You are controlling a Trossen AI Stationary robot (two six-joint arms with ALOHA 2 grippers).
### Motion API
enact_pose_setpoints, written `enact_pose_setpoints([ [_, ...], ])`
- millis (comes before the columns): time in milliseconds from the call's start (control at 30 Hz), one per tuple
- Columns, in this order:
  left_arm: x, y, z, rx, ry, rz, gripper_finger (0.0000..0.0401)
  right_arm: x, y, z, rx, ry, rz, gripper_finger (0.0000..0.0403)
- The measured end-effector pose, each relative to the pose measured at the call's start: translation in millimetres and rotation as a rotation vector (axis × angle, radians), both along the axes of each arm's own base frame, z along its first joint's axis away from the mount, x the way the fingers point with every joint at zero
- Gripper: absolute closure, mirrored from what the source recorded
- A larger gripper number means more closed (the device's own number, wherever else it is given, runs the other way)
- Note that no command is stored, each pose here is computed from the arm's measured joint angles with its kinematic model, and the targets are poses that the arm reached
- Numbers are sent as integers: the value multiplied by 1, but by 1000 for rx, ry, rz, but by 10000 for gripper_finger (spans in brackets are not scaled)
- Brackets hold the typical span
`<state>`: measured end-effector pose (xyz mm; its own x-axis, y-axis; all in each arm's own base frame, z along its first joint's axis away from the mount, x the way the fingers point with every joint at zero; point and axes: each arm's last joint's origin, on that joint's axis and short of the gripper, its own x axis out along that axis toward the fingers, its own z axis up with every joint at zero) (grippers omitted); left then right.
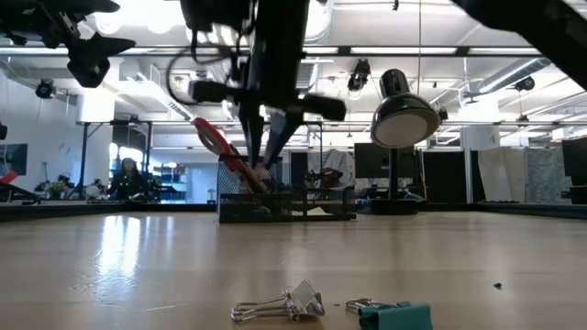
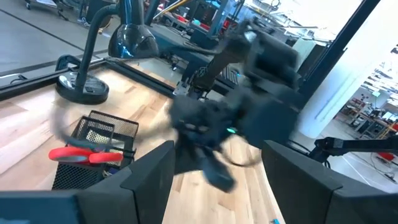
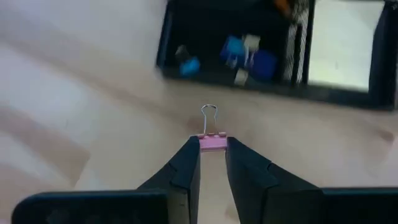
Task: Pick and place office supplies into organizer
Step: Put the pink clip into the black organizer, then put the blue clip into the black organizer
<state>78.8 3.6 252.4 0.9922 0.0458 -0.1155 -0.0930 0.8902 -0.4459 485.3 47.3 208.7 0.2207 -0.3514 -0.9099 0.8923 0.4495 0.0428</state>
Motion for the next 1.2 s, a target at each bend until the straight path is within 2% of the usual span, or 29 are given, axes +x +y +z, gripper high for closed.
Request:
enact_pose_setpoints([
  [200, 0, 0, 0, -1, 1, -1, 173, 4, -56, -1, 33, 18, -28, 340],
  [400, 0, 0, -3, -2, 31, -2, 173, 3, -76, -3, 107, 53, 37, 342],
  [567, -1, 0, -4, -2, 42, -2, 173, 3, -78, -4, 102, 57, 34, 335],
  [833, -1, 0, -4, -2, 41, -2, 173, 7, -80, -24, 104, 92, 41, 321],
  [1100, -1, 0, -4, -2, 41, -1, 173, 10, -76, -11, 61, 53, 44, 248],
  [1200, -1, 0, -4, -2, 41, -1, 173, 11, -59, 2, 47, 44, 120, 217],
])
